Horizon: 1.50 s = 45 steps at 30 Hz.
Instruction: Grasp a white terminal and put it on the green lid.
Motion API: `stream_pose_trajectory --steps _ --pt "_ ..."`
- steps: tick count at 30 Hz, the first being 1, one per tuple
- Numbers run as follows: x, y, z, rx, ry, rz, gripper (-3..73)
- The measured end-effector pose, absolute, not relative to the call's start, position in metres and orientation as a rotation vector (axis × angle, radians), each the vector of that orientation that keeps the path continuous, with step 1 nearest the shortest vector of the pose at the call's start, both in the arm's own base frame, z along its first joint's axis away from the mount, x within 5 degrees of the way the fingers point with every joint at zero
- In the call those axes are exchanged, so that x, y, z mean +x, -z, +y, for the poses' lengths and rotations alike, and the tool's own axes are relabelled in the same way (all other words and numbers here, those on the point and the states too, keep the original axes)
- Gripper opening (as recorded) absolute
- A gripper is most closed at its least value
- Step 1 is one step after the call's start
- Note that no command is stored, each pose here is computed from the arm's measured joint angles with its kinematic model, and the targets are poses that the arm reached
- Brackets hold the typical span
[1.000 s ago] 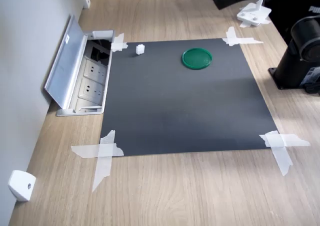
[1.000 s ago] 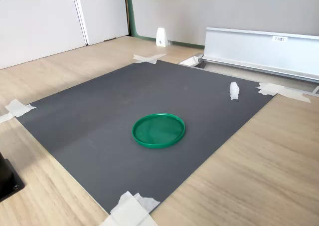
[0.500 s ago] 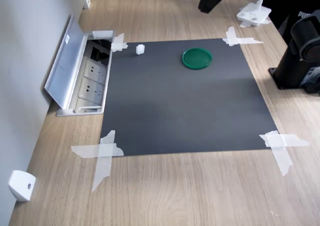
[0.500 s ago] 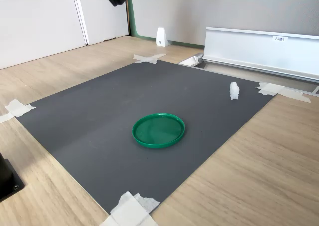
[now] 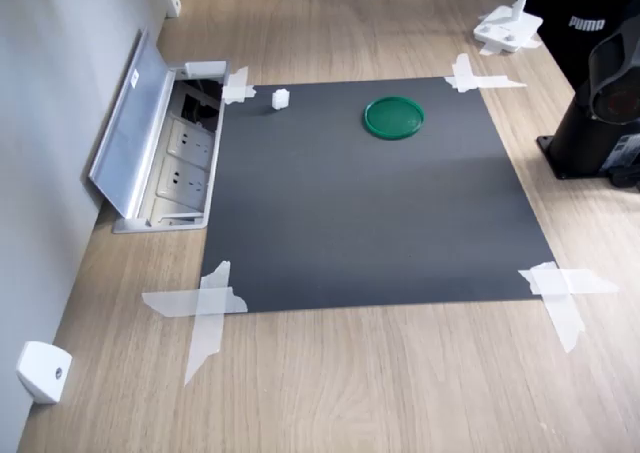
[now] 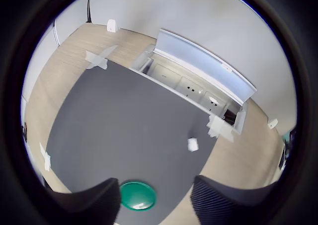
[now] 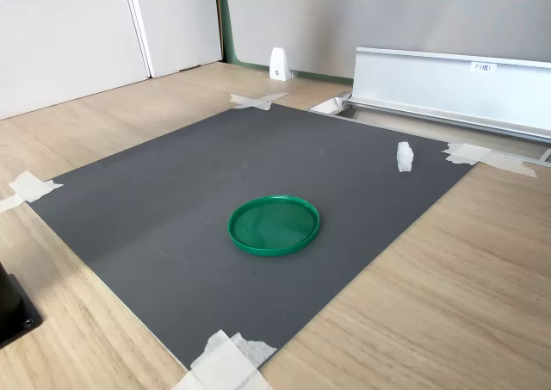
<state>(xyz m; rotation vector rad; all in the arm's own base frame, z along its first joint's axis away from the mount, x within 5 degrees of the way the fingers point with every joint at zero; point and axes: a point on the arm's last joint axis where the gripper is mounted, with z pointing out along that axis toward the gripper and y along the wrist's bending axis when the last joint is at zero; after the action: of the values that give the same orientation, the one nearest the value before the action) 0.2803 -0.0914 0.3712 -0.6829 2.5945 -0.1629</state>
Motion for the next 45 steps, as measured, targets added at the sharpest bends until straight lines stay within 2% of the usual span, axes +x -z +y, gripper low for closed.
stream_pose_trajectory --steps 3,7,11,16,20,28,40,45 --pt "0.296 -0.37 -0.097 -0.713 0.17 2.588 70.7" --pt "0.316 -0.361 -0.106 -0.777 0.182 2.599 72.3" --pt "0.331 -0.346 -0.114 -0.856 0.191 2.625 72.4" --pt "0.346 -0.317 -0.123 -0.949 0.176 2.69 71.8" --pt "0.356 -0.296 -0.13 -0.996 0.185 2.729 70.3" --pt "0.375 -0.269 -0.138 -1.001 0.212 2.72 69.7" --pt "0.394 -0.232 -0.145 -0.994 0.194 2.73 69.3" --pt "0.399 -0.22 -0.141 -1.002 0.147 2.737 69.3"
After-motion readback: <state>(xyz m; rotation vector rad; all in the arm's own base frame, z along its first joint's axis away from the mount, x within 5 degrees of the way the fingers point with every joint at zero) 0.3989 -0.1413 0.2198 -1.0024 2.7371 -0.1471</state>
